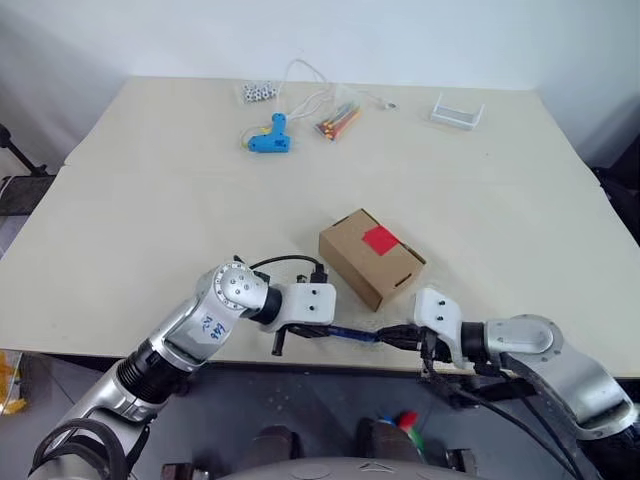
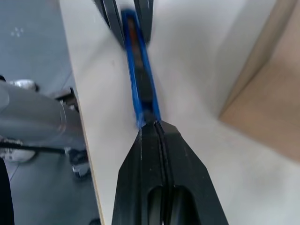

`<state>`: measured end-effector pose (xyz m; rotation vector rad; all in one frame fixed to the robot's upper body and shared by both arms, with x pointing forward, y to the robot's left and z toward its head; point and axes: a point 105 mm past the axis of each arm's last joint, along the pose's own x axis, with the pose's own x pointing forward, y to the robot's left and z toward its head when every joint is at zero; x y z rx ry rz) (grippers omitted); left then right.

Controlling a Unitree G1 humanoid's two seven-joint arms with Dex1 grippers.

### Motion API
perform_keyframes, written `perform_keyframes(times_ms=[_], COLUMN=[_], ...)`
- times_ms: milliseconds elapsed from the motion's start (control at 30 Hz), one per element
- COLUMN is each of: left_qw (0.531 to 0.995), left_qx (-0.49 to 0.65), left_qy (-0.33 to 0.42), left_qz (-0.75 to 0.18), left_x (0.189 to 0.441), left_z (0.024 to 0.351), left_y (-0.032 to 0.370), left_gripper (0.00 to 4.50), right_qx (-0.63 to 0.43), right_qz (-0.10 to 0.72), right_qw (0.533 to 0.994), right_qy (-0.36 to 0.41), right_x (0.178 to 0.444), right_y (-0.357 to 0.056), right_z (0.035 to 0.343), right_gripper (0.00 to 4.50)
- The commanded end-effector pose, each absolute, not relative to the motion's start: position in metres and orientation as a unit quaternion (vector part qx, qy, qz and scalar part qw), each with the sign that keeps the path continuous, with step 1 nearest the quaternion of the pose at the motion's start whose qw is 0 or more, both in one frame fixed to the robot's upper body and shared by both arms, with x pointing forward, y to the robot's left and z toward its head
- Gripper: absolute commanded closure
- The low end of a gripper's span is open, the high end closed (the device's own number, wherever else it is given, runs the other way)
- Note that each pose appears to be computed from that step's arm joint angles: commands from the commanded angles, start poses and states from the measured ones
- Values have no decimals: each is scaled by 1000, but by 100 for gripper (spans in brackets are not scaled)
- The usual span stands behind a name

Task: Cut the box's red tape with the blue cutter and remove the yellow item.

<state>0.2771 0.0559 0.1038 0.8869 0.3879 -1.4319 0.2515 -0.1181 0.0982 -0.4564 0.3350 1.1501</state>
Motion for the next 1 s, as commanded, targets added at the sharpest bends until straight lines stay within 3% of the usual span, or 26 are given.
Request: perform_keyframes(times_ms=[33, 767, 1000], left_qw=[644, 644, 650], left_qx=[396, 391, 387], left_qy=[211, 209, 203], left_qz=[-619, -623, -622], left_x=[274, 270, 270], left_z=[84, 86, 87], left_y=[61, 56, 58], left_gripper=[409, 409, 409], right_qx=[-216, -194, -156], right_qz=[543, 582, 590], right_qw=[797, 778, 784], right_qy=[153, 138, 111], right_x=[252, 256, 250], right_y=[-113, -67, -69], right_z=[92, 86, 105], right_gripper=[450, 450, 450])
